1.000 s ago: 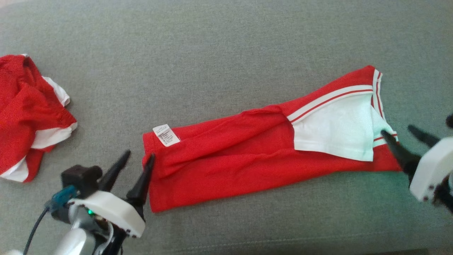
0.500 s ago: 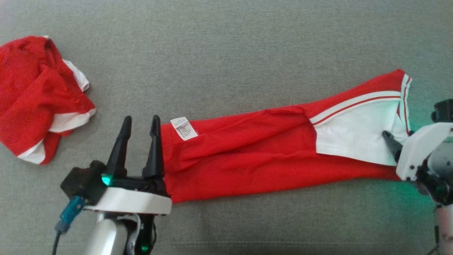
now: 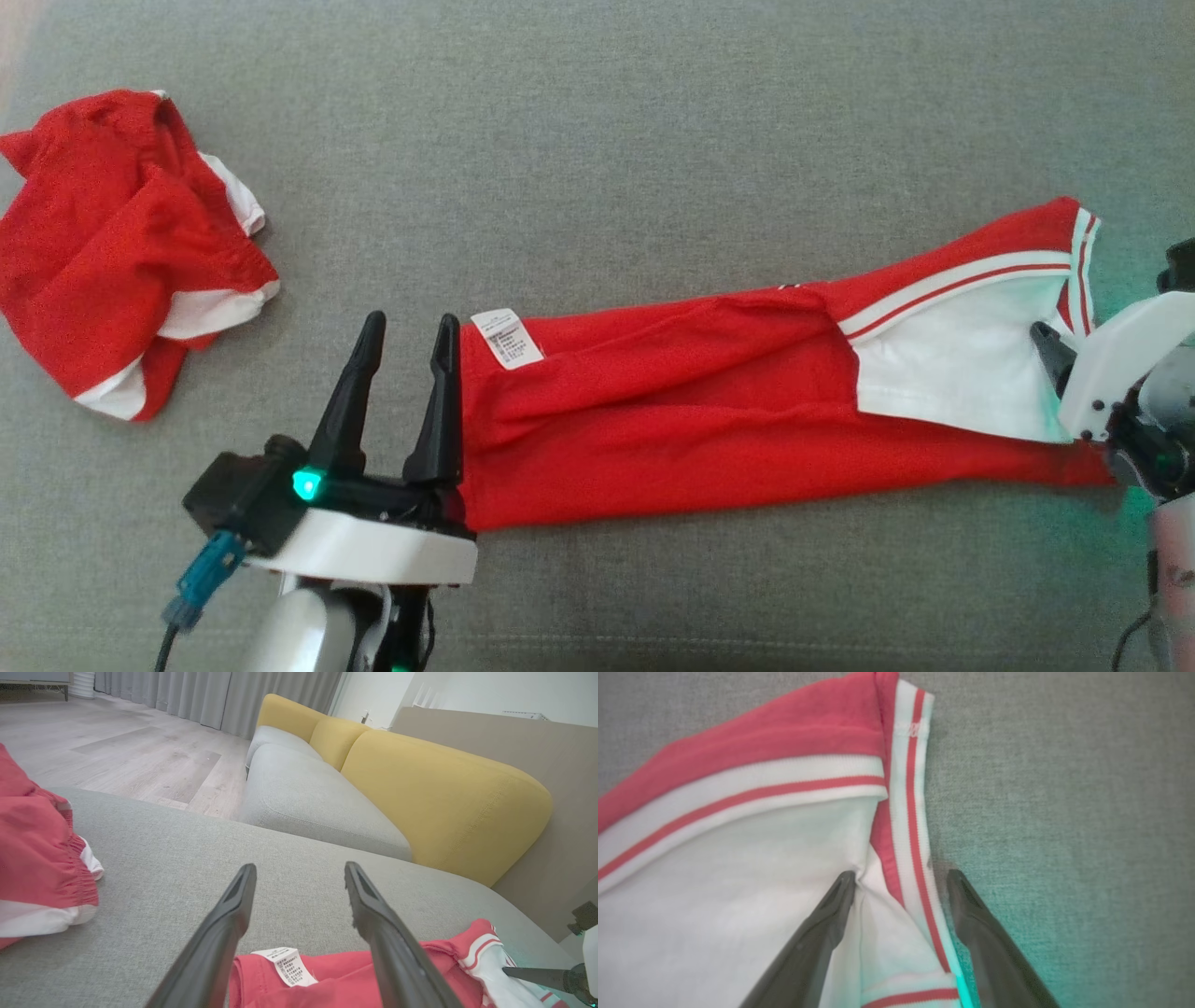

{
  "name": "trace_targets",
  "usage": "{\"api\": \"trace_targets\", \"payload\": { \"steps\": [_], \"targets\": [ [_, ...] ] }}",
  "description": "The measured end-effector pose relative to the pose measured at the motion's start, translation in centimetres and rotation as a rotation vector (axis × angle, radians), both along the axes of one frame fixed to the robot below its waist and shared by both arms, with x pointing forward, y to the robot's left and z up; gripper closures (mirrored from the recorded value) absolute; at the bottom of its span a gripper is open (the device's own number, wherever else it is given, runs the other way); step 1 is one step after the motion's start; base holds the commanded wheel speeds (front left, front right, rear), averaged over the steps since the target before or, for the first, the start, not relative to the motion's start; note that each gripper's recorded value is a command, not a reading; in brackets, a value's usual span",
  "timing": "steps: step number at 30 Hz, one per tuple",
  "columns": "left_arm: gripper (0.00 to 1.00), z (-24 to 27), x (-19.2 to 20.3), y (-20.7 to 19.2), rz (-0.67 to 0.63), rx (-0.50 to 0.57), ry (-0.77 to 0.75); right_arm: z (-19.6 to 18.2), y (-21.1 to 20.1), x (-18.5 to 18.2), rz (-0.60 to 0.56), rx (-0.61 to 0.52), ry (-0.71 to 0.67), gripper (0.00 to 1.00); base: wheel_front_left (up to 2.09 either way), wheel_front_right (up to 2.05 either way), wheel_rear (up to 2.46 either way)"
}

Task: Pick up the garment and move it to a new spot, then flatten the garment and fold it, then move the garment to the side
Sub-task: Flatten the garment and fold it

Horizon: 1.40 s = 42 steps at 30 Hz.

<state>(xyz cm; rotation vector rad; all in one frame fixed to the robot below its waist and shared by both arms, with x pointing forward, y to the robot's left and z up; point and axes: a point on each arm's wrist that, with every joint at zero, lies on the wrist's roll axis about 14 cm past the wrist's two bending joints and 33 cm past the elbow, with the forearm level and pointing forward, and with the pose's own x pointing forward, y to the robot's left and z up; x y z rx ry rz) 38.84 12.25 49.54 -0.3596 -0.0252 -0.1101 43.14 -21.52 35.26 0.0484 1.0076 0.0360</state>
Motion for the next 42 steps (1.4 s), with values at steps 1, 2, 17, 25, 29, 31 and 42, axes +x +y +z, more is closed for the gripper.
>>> {"api": "trace_targets", "payload": {
  "steps": [1,2,17,25,29,31,42],
  "targets": [
    [0.0,0.0,0.0,0.0,0.0,0.0,0.0,0.0,0.0,0.0,0.0,0.0,0.0,0.0,0.0,0.0,0.0],
    [0.0,0.1,0.0,0.0,0.002,-0.005,-0.004,0.0,0.2,0.0,-0.004,0.016,0.002,1.0,0.0,0.0,0.0],
    [0.0,0.6,-2.0,0.0,0.006,-0.015,-0.009,3.4,-6.9,-2.3,-0.31,0.159,-0.122,1.0,0.0,0.0,0.0],
    [0.0,1.0,-2.8,0.3,0.02,-0.03,-0.015,9.8,-12.9,-1.7,-0.4,0.085,-0.285,1.0,0.0,0.0,0.0],
    [0.0,0.5,-3.3,0.5,0.034,-0.058,0.009,11.4,-9.3,-1.2,-0.268,0.112,-0.302,1.0,0.0,0.0,0.0],
    [0.0,0.4,-3.4,0.4,0.033,-0.065,0.015,11.5,-6.6,-1.4,-0.193,0.138,-0.299,1.0,0.0,0.0,0.0],
    [0.0,0.2,-3.7,0.2,0.03,-0.081,0.023,10.4,12.4,-4.9,0.283,0.369,-0.187,1.0,0.0,0.0,0.0]
  ]
}}
